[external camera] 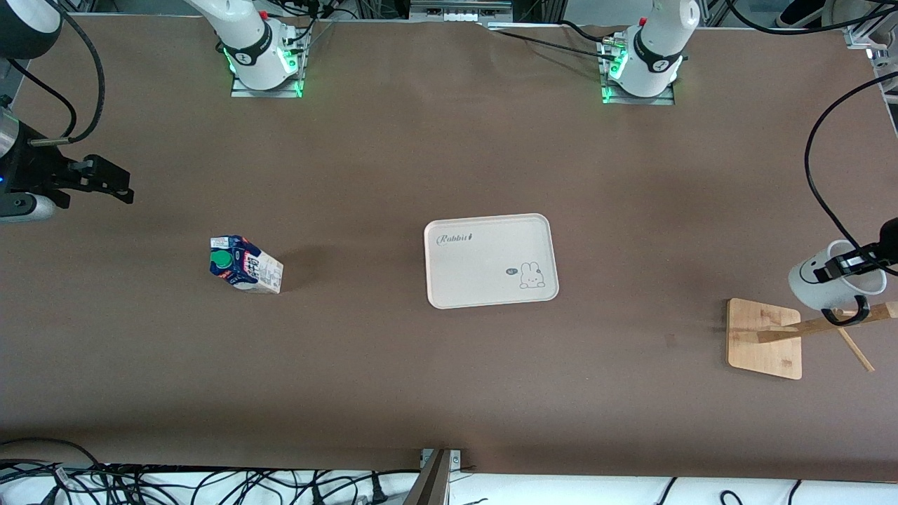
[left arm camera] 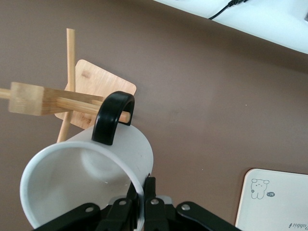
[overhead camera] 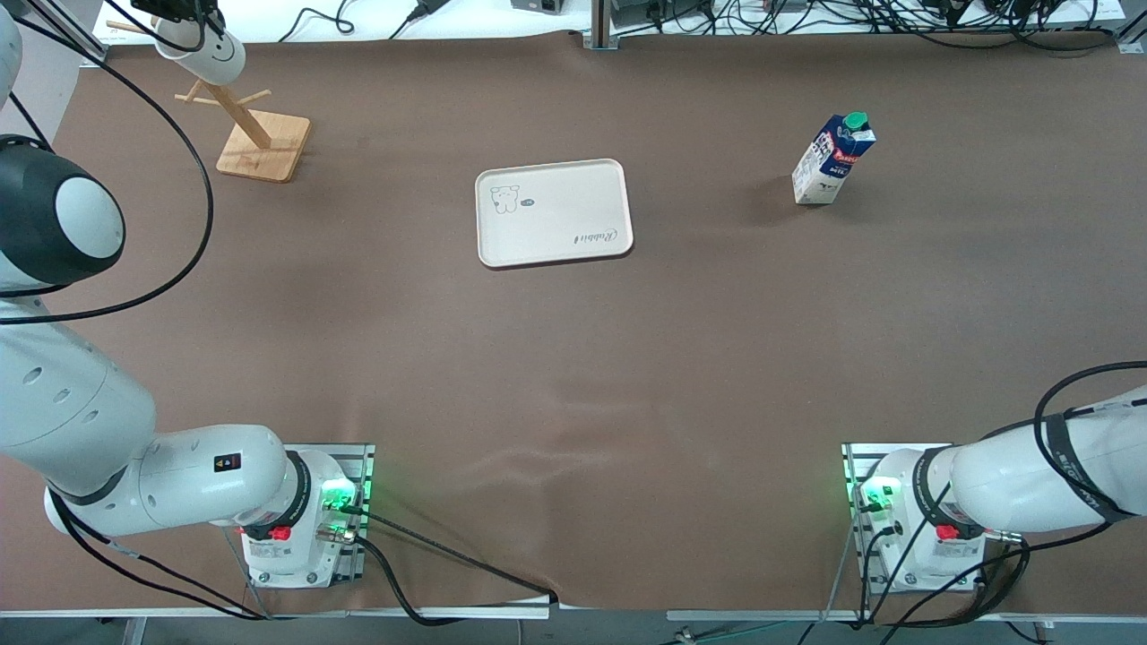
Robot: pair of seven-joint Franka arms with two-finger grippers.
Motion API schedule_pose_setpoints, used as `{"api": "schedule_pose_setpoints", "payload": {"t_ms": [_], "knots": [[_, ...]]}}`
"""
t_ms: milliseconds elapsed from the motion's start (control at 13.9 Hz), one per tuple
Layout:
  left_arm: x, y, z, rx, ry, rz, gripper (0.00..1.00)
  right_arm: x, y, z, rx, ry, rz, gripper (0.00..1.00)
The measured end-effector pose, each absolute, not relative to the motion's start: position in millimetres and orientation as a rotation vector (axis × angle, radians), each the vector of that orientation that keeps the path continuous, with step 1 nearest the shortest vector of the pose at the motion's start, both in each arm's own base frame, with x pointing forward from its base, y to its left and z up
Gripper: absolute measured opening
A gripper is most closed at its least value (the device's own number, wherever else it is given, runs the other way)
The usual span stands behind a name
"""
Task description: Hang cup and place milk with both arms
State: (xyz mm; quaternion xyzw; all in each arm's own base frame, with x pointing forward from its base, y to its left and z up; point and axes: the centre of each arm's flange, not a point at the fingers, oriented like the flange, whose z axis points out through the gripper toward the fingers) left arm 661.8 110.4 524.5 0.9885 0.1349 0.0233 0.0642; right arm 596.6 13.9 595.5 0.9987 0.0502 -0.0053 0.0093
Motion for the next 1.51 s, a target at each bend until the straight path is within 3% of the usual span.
{"api": "schedule_pose_setpoints", "payload": {"t_ms": [144, 216, 721, 865, 1154, 1514], "knots": [[661, 118, 522, 2.987, 0.39, 0.067, 0.07, 597, 14, 596, 3.119, 0.157, -0.017, 1.0], [661, 119, 521, 2.989, 0.377, 0.068, 0.14, 597, 14, 596, 3.119, 0.157, -0.017, 1.0], [663, 99, 529, 2.986, 0.315, 0.07, 0.86, 597, 14, 596, 3.119, 0.157, -0.017, 1.0], [657, 81, 539, 3.014, 0.254, 0.017, 1.0, 597, 14, 596, 3.119, 0.157, -0.017, 1.0], [629, 42, 567, 3.041, 0.058, -0.136, 1.0, 597, 14, 596, 3.119, 0.157, -0.017, 1.0], [617, 11, 586, 3.136, -0.139, -0.16, 1.0, 597, 14, 596, 3.119, 0.157, -0.017, 1.0]]}}
